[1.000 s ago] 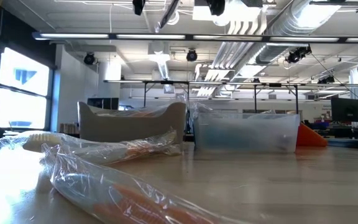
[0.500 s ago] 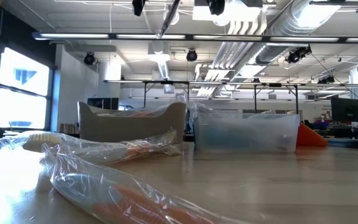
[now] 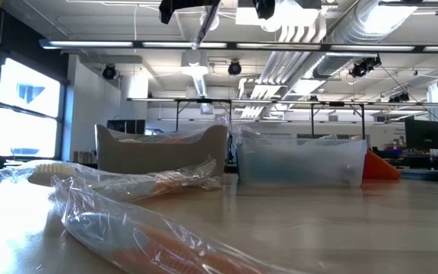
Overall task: Pick & Place Toothbrushes
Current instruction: Put the purple toothbrush into the transparent bin
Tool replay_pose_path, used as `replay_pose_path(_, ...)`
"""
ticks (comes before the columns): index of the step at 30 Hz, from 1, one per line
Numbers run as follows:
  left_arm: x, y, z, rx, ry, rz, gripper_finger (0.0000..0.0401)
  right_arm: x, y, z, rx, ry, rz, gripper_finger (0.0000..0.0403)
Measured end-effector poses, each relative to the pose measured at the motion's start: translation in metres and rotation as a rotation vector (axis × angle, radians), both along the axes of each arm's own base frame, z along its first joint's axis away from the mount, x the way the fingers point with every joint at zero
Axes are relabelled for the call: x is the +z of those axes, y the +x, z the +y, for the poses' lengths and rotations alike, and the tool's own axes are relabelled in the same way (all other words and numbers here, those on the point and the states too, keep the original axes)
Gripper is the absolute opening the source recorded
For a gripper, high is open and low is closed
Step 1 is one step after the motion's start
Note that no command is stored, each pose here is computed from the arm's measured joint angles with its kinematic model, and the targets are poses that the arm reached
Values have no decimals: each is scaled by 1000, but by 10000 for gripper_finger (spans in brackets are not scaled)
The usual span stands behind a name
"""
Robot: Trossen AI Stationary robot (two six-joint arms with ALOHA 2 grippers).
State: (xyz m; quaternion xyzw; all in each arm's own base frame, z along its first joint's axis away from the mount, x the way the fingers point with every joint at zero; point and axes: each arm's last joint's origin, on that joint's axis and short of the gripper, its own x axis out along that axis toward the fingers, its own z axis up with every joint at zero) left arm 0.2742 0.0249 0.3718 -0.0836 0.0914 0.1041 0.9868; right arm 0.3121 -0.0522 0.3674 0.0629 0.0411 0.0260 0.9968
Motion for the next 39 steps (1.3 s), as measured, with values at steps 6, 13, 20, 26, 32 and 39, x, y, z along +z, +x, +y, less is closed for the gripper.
replay_pose_path(6, 5, -10, -1, -1, 5, -1, 126, -5, -2, -1, -8, 11, 57, 8)
replay_pose_path(13, 21, -39, -3, 2, 9, -17, 127, -12, -13, -7, -74, 26, 190, 8)
replay_pose_path(20, 23, -53, -3, 55, -4, 5, 127, -22, -24, -8, -154, 33, 469, 8)
replay_pose_path(26, 19, -52, -2, 66, -4, 38, 127, -21, -34, -4, -209, 38, 661, 8)
replay_pose_path(32, 19, -52, -2, 67, -11, 37, 127, -37, -39, -3, -213, 57, 805, 8)
replay_pose_path(39, 19, -52, -2, 67, -12, 37, 127, -62, -24, 0, -164, 76, 934, 8)
